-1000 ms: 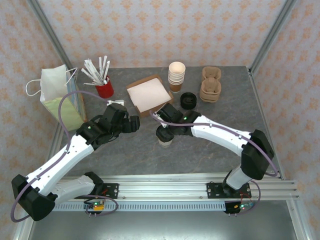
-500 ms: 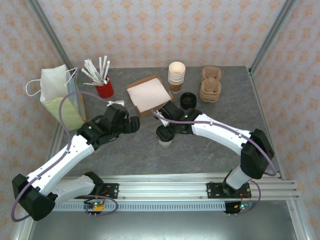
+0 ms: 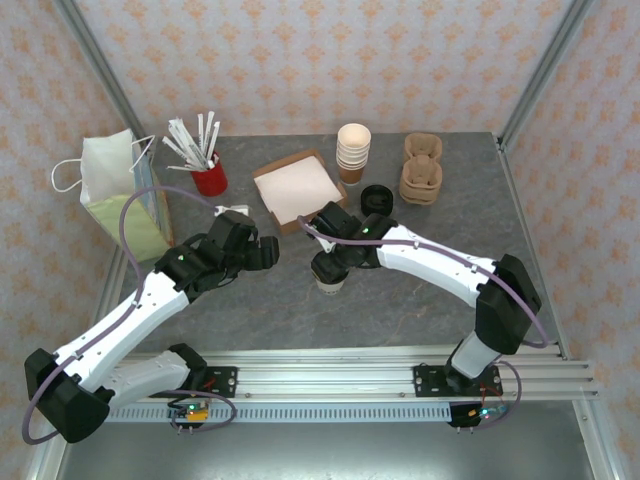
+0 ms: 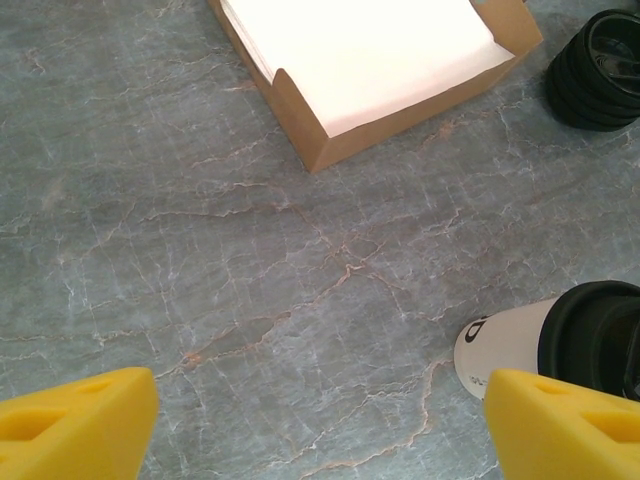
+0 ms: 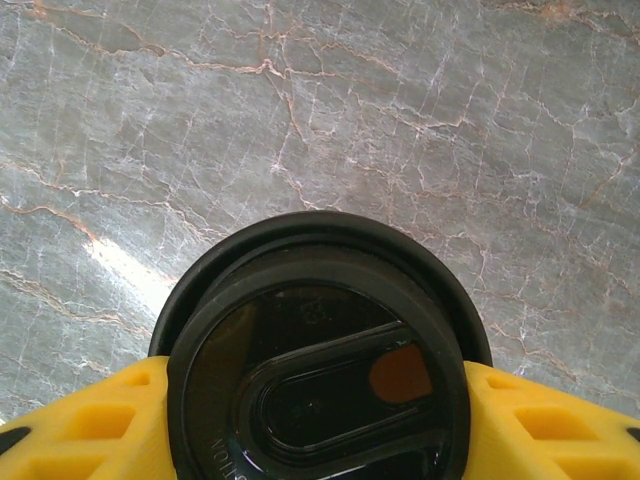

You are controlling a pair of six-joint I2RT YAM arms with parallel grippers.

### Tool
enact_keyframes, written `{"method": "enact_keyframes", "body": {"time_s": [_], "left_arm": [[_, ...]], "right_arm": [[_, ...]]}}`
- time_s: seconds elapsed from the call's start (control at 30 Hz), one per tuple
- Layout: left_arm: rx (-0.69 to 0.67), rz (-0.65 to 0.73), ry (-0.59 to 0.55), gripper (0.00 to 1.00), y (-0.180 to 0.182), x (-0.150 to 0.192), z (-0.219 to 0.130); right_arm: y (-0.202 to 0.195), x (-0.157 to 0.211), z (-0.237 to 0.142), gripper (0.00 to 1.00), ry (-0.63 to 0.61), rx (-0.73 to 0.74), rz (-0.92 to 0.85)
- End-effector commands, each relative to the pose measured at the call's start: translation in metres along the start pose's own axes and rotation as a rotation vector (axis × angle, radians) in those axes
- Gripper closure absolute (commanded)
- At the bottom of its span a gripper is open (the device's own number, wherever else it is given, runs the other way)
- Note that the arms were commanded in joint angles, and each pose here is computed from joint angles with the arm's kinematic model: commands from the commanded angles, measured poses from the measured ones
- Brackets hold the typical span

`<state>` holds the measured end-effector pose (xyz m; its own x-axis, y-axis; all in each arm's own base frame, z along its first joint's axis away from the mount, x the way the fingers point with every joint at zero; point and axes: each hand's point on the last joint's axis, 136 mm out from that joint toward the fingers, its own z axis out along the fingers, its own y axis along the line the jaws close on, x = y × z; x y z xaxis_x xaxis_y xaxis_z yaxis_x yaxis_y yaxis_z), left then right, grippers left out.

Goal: Pack the takeout coffee

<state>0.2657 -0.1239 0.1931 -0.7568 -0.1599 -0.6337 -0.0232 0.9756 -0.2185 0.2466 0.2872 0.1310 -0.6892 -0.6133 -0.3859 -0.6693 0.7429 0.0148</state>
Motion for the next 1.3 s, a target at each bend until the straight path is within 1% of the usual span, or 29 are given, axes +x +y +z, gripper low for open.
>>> {"method": "enact_keyframes", "body": {"time_s": [0.0, 0.17, 0.27, 0.5, 0.7, 0.9, 1.27], "left_arm": [[0.001, -0.012, -0.011, 0.15, 0.002, -0.002, -0.004], [0.007, -0.01, -0.017, 0.15, 0.001, -0.004, -0.005], [0.013, -0.007, -0.01, 0.15, 0.0, -0.003, -0.004], [0.021, -0.004, -0.009, 0.15, -0.003, -0.004, -0.005], [0.025, 0.0, -0.01, 0.15, -0.005, -0.008, -0.005], [0.033, 0.0, -0.006, 0.15, -0.008, -0.009, -0.004], [0.023, 0.004, -0.013, 0.15, -0.006, -0.008, -0.003]], "right_arm": [[-0.018, 0.08, 0.013, 0.41, 0.322, 0.096, -0.008], [-0.025, 0.068, -0.008, 0.38, 0.246, 0.089, 0.053], [-0.026, 0.067, -0.011, 0.38, 0.231, 0.088, 0.074], [-0.029, 0.067, -0.009, 0.32, 0.228, 0.1, 0.081], [-0.028, 0.055, -0.021, 0.25, 0.175, 0.089, 0.094], [-0.029, 0.052, -0.025, 0.19, 0.16, 0.086, 0.103], [-0.031, 0.036, -0.046, 0.17, 0.075, 0.071, 0.127]]}}
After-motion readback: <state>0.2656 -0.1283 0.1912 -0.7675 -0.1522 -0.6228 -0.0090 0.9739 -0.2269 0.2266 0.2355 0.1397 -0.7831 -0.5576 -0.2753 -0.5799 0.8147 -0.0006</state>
